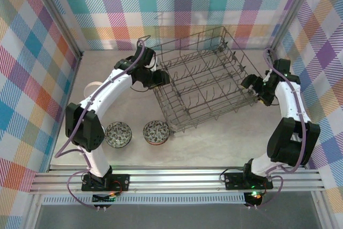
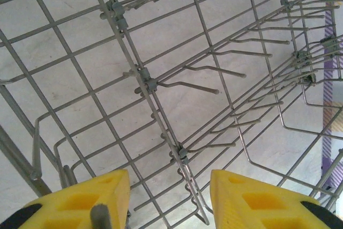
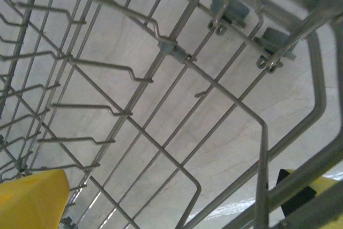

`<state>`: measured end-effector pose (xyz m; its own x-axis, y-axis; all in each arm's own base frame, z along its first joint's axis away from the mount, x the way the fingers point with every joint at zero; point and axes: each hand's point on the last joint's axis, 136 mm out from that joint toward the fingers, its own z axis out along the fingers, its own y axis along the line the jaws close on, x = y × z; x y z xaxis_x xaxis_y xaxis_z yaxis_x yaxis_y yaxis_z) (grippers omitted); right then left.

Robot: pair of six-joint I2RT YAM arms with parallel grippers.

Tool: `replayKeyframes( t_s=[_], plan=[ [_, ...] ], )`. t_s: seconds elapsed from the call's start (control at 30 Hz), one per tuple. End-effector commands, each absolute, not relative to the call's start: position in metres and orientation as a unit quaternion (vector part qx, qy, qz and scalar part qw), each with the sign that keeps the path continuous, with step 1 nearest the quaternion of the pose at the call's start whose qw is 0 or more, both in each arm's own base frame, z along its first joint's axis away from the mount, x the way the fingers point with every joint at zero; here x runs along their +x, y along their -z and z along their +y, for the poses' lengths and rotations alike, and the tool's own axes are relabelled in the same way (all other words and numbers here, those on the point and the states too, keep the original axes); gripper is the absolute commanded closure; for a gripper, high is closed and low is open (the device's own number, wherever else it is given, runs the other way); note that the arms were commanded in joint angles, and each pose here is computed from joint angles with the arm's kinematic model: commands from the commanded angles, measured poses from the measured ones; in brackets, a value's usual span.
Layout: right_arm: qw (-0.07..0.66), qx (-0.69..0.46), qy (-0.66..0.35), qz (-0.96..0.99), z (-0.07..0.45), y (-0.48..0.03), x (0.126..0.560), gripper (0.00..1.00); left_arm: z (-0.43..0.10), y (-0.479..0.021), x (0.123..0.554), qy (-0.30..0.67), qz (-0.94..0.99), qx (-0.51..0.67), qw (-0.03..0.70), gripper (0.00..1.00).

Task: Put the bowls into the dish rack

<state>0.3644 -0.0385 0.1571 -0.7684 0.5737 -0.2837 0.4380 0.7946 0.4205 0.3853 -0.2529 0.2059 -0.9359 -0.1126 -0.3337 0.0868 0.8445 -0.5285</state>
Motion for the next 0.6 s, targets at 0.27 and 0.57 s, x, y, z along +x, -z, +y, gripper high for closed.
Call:
replayKeyframes(
  t_s=[0.27, 0.57],
  plan=[
    [0.275, 0.244, -0.190, 0.910, -0.048, -0.198, 0.407, 0.01, -0.302, -0.230, 0.341, 0.330, 0.927, 0.069, 0.163, 0.60],
    [0.277, 0.236, -0.190, 0.912, -0.050, -0.200, 0.403, 0.01, -0.327, -0.237, 0.327, 0.337, 0.923, 0.088, 0.163, 0.61]
  ],
)
